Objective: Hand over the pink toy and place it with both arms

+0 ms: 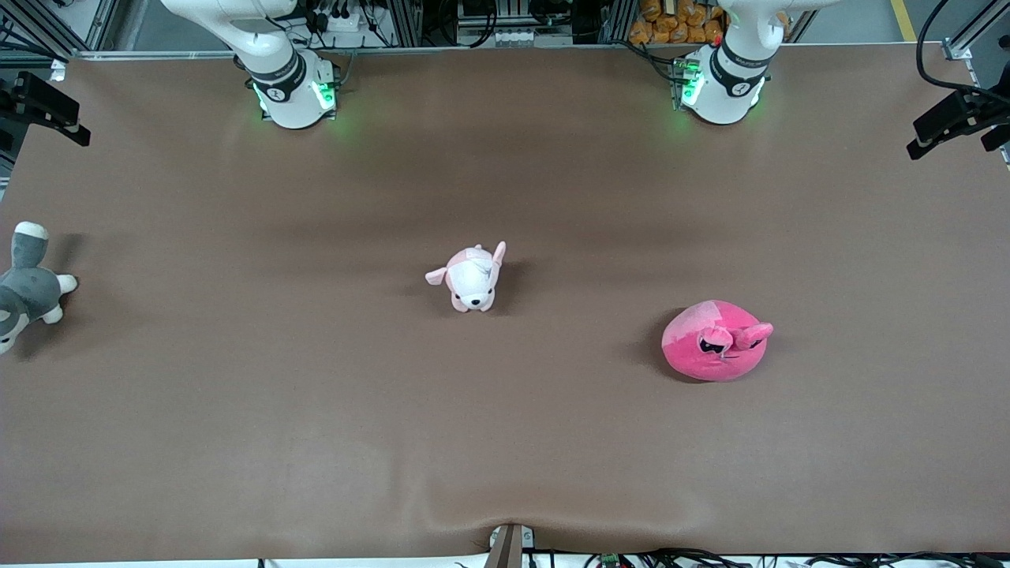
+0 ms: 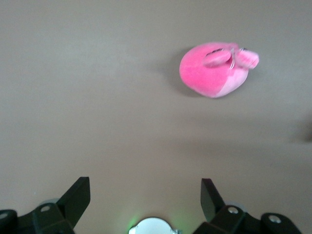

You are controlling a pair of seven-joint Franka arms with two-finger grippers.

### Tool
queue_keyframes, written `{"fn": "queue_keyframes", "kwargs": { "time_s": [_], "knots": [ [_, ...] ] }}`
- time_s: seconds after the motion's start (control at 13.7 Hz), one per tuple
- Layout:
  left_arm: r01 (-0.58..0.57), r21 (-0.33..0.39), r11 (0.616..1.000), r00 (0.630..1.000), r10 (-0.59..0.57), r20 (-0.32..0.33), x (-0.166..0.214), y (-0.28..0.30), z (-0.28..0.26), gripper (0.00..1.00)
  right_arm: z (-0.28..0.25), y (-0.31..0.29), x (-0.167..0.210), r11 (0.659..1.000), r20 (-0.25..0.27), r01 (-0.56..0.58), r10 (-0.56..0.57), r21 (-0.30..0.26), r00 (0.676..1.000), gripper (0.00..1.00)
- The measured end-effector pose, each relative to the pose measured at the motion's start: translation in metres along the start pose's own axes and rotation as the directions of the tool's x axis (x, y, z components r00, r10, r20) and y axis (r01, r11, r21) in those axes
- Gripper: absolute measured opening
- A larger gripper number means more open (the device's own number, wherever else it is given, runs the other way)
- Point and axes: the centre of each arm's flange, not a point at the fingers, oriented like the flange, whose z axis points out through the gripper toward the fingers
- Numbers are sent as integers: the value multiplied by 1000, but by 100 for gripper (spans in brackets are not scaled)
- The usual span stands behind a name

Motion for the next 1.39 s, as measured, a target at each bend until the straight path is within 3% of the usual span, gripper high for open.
{"fn": "queue_keyframes", "kwargs": {
  "time_s": [1.39],
  "knots": [
    [-56, 11, 998, 998, 56, 30, 0, 30, 7, 100, 1, -6, 2, 1000, 2, 12, -12, 0, 1000, 100]
  ]
}}
